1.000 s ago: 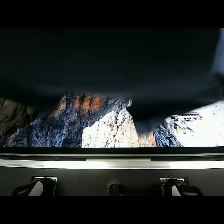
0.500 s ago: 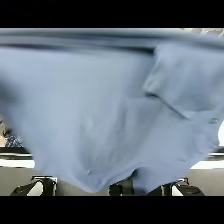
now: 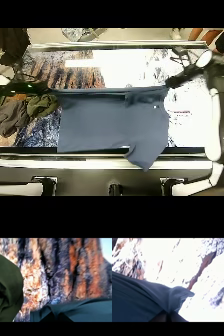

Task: Fold the shirts.

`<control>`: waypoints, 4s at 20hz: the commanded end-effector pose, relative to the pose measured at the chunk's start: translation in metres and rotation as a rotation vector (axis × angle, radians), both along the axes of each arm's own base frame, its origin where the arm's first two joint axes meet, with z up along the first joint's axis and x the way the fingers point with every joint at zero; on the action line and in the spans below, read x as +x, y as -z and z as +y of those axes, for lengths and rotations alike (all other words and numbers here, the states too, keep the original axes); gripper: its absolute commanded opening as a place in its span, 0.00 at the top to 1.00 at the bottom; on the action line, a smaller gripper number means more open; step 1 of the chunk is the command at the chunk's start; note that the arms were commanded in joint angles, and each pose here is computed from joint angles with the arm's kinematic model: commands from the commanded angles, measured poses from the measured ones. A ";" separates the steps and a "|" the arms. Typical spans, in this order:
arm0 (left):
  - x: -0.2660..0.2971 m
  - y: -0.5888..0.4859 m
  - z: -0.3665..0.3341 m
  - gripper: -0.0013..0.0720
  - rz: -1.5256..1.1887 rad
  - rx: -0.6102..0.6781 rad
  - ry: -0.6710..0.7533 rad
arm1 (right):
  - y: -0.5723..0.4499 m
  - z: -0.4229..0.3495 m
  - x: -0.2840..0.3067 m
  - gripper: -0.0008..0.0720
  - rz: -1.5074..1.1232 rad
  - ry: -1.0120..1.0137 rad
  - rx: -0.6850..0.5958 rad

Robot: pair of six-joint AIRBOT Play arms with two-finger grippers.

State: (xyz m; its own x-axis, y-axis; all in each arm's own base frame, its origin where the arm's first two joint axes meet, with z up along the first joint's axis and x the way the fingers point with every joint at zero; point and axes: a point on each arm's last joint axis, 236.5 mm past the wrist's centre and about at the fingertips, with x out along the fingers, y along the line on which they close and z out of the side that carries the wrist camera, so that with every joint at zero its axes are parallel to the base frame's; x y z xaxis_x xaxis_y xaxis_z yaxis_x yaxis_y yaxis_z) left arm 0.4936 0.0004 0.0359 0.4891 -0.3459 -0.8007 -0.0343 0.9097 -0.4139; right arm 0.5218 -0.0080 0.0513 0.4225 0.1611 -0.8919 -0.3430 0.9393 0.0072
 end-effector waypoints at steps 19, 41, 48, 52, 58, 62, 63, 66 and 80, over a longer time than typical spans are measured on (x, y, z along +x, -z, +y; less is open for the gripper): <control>-0.108 0.122 -0.021 0.94 0.643 -0.057 0.165 | 0.118 0.000 -0.072 0.93 0.468 -0.025 0.011; -0.263 0.151 -0.040 0.56 0.719 -0.099 0.004 | 0.112 -0.043 -0.225 0.49 0.611 0.063 0.112; -0.267 0.155 -0.048 0.94 0.716 -0.082 0.039 | 0.123 -0.001 -0.273 0.38 0.615 0.026 0.226; -0.267 0.155 -0.048 0.94 0.703 -0.077 0.066 | 0.146 0.024 -0.294 0.31 0.624 0.062 0.309; -0.264 0.156 -0.047 0.94 0.690 -0.071 0.071 | 0.163 0.042 -0.297 0.40 0.624 0.197 0.397; -0.258 0.152 -0.046 0.94 0.646 -0.055 0.131 | 0.157 0.036 -0.290 0.93 0.592 0.129 0.369; -0.250 0.146 -0.046 0.94 0.597 -0.044 0.171 | 0.148 0.035 -0.283 0.93 0.563 0.090 0.364; -0.212 0.104 -0.042 0.95 0.437 -0.017 0.175 | 0.100 0.021 -0.238 0.93 0.391 0.017 0.308; 0.007 0.078 -0.030 0.95 0.302 -0.142 0.049 | 0.093 0.015 0.012 0.93 0.078 0.166 0.317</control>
